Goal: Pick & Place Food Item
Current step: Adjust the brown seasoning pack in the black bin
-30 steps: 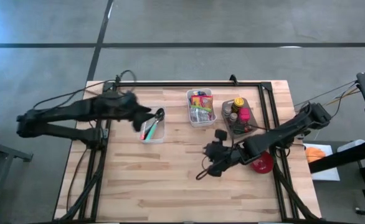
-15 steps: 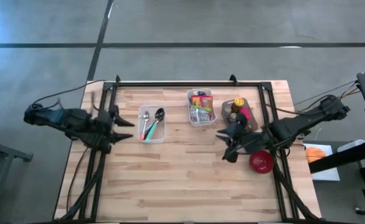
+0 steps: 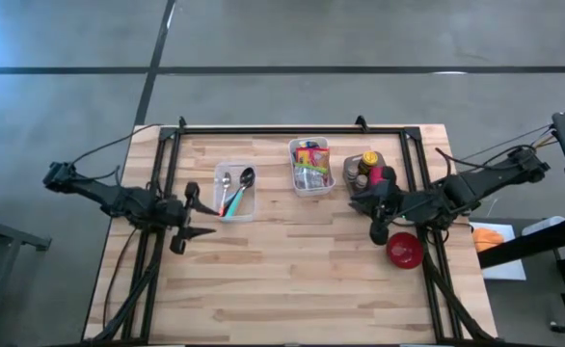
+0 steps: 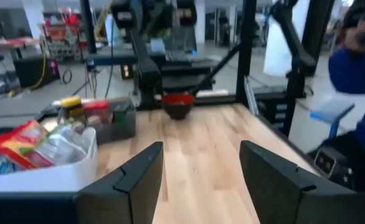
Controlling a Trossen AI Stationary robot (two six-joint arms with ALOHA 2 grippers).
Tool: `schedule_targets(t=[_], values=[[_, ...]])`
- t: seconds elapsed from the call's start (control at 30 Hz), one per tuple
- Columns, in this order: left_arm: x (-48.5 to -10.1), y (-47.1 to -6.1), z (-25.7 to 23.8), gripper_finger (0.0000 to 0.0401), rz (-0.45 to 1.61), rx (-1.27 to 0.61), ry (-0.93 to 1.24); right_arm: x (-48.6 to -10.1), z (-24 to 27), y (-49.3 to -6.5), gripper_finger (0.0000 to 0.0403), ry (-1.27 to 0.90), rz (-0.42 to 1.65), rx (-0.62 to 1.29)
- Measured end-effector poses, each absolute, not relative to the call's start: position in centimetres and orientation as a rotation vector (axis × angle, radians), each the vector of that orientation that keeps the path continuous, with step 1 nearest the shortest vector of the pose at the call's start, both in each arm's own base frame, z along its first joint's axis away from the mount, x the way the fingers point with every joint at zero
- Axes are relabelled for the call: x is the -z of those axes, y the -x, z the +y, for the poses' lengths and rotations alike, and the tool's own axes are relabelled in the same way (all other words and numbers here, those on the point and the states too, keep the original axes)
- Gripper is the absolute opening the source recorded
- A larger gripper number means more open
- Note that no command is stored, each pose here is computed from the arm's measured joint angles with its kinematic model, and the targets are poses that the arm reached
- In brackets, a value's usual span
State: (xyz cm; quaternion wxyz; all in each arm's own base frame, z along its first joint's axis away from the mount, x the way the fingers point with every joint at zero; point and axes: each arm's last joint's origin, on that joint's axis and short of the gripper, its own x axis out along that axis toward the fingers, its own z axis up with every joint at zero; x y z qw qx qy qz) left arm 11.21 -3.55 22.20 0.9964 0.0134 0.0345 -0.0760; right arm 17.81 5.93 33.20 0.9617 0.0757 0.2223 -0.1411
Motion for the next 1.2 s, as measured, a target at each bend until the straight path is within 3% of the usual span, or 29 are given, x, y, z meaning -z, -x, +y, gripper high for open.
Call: schedule_targets(t=[0.53,0.9,1.2], values=[[-16.7,-9.5,-2.9,0.0214,0.004,0.163,0.039,-32.0,0.2,-17.7,0.0077,-0.229,0.591,0.513],[-16.6,-9.5,-3.0,0.0214,-0.008,0.181,-0.048,-33.0,-3.7,-16.4,0.0077,-0.460,0.685,0.556],[-16.3,-9.7,-3.1,0.0214,0.026,0.185,-0.058,-34.4,-4.6,-16.1,0.0077,-0.486,0.748,0.625]])
